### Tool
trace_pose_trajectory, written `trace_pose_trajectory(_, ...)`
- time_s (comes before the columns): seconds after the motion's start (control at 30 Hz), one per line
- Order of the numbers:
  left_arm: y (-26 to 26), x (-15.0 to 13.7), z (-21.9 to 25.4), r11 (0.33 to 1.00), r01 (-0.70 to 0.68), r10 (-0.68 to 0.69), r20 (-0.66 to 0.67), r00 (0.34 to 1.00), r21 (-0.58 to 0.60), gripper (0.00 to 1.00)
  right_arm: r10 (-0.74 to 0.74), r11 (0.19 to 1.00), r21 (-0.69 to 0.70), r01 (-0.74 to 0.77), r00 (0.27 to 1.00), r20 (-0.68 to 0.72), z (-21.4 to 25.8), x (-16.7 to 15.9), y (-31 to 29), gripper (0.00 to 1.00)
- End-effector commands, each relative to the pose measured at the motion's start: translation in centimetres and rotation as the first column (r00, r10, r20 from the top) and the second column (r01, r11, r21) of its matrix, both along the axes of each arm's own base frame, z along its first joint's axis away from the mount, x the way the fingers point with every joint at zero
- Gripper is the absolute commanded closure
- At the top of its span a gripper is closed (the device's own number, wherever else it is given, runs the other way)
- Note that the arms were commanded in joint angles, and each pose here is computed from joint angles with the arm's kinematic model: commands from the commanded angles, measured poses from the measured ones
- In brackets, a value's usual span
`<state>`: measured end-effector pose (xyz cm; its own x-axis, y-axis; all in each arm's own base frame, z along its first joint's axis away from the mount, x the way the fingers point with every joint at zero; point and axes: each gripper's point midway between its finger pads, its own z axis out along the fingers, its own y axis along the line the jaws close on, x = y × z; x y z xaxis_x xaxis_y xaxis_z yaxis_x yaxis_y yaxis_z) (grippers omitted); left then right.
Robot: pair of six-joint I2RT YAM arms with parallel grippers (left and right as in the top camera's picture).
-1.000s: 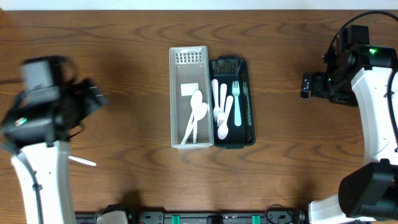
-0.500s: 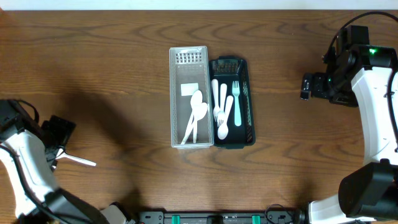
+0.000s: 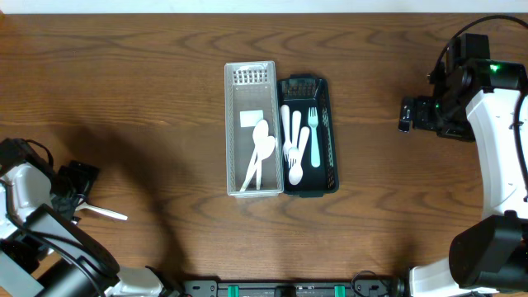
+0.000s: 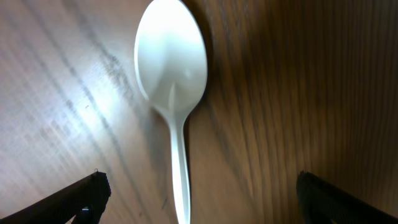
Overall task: Pack container
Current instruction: 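Move left gripper to the last white spoon and grasp it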
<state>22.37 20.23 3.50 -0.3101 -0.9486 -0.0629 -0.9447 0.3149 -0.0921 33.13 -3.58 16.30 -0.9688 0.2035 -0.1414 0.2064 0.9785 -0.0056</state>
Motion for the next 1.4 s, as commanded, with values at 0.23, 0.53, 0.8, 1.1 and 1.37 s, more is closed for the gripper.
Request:
trace_pose_trajectory(0.23, -0.9, -0.9, -3.8, 1.000, -0.002, 0.002, 0.008, 1.000, -0.004, 0.02, 0.013, 1.000, 0.002, -0.013, 1.000, 0.000, -0.1, 0.0, 0.0, 0.01)
trace_pose_trajectory(0.53, -1.1, -1.1, -4.5, 1.000, -0.002, 0.002, 0.014, 1.000, 0.001, 0.02, 0.013, 1.000, 0.002, -0.013, 1.000, -0.001, -0.1, 0.0, 0.0, 0.01)
trace_pose_trajectory(0.8, -1.3, -1.3, -4.6, 1.000, -0.002, 0.002, 0.009, 1.000, -0.004, 0.38, 0.013, 1.000, 0.002, -0.013, 1.000, -0.003, -0.1, -0.1, 0.0, 0.01)
trace_pose_trajectory(1.1, -1.4, -1.3, -4.6, 1.000, -0.001, 0.001, 0.007, 1.000, -0.007, 0.93, 0.013, 1.000, 0.002, -0.013, 1.000, -0.004, -0.1, -0.1, 0.0, 0.01)
trace_pose_trajectory(1.37, -1.5, -1.1, -4.5, 1.000, 0.002, -0.001, 0.016, 1.000, -0.014, 0.94, 0.013, 1.000, 0.002, -0.013, 1.000, -0.004, -0.1, -0.1, 0.0, 0.01)
